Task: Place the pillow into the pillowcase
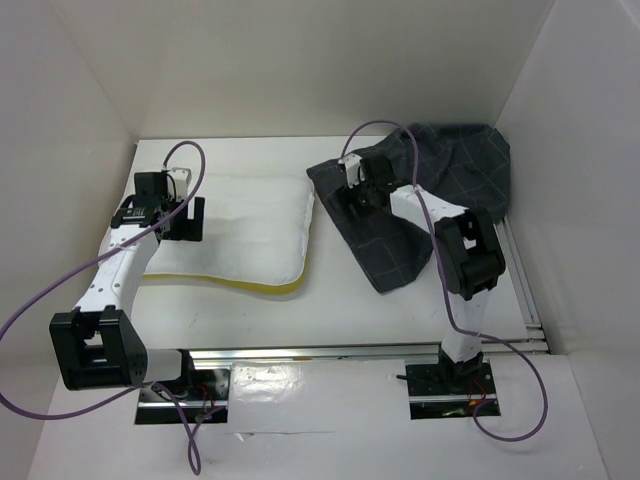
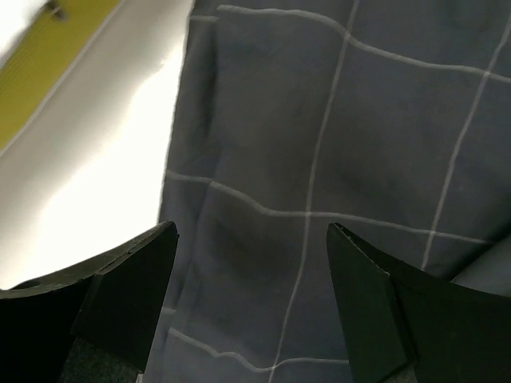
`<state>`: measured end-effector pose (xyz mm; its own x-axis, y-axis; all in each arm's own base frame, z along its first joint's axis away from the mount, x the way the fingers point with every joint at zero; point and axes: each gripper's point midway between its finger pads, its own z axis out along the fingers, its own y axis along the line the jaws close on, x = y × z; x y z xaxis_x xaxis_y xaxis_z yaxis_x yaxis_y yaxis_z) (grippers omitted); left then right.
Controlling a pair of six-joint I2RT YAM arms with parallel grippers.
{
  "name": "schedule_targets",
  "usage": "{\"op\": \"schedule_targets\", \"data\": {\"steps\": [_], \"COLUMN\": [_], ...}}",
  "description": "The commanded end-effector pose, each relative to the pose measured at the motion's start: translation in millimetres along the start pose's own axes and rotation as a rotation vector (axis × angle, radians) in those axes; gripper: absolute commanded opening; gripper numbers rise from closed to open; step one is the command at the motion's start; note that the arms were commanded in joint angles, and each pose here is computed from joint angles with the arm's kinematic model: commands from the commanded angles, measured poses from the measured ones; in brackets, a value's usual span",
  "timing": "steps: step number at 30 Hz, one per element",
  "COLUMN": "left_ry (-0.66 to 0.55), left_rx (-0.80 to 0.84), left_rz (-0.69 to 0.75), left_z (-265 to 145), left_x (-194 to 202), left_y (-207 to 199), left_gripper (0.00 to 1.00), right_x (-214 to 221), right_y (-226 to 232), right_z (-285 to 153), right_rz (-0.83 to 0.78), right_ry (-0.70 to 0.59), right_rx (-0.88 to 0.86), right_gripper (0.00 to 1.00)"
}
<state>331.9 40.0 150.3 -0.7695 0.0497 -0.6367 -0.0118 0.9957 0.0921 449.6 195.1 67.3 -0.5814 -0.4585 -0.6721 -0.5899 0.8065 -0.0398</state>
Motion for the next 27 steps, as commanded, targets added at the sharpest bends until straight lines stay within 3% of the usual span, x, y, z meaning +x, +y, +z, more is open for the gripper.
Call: {"op": "schedule_targets", "data": {"steps": [1, 10, 13, 14, 15, 17, 18, 27], "left_ry": [-0.012, -0.007, 0.003, 0.003, 0.003, -0.006, 0.003, 0.012], "left_rx": [-0.007, -0.007, -0.015, -0.015, -0.015, -0.016, -0.015, -0.013], "left_rz": [0.007, 0.008, 0.017, 0.017, 0.017, 0.017, 0.017, 0.017], "left_z": [-3.1, 1.6, 4.0, 4.1, 4.1, 4.4, 6.9, 9.4], "left_x": [-0.1, -6.6, -4.8, -4.8, -4.8, -7.0, -5.4, -3.8], "left_y": [1.7, 2.4, 4.2, 4.1, 4.1, 4.4, 4.2, 3.9], "left_gripper": [0.98, 0.98, 0.98, 0.98, 0.98, 0.98, 0.98, 0.98], "right_x": [-28.1, -14.0, -12.5, -10.0, -10.3, -6.9, -6.8, -6.6], "right_y": [-9.4, -7.0, -2.8, -2.6, -1.0, -0.7, -0.7, 10.2], "right_z": [5.9, 23.5, 23.4, 22.9, 23.0, 26.0, 26.0, 19.5], "right_rz": [-0.006, -0.008, -0.007, -0.015, -0.014, -0.013, -0.013, -0.012], "right_ry": [-0.048, 0.014, 0.018, 0.028, 0.027, 0.035, 0.036, 0.028], "right_rx": [0.059, 0.033, 0.010, 0.008, -0.001, -0.003, -0.003, -0.058], "right_gripper": [0.82, 0.67, 0.57, 0.51, 0.32, 0.04, 0.00, 0.00]}}
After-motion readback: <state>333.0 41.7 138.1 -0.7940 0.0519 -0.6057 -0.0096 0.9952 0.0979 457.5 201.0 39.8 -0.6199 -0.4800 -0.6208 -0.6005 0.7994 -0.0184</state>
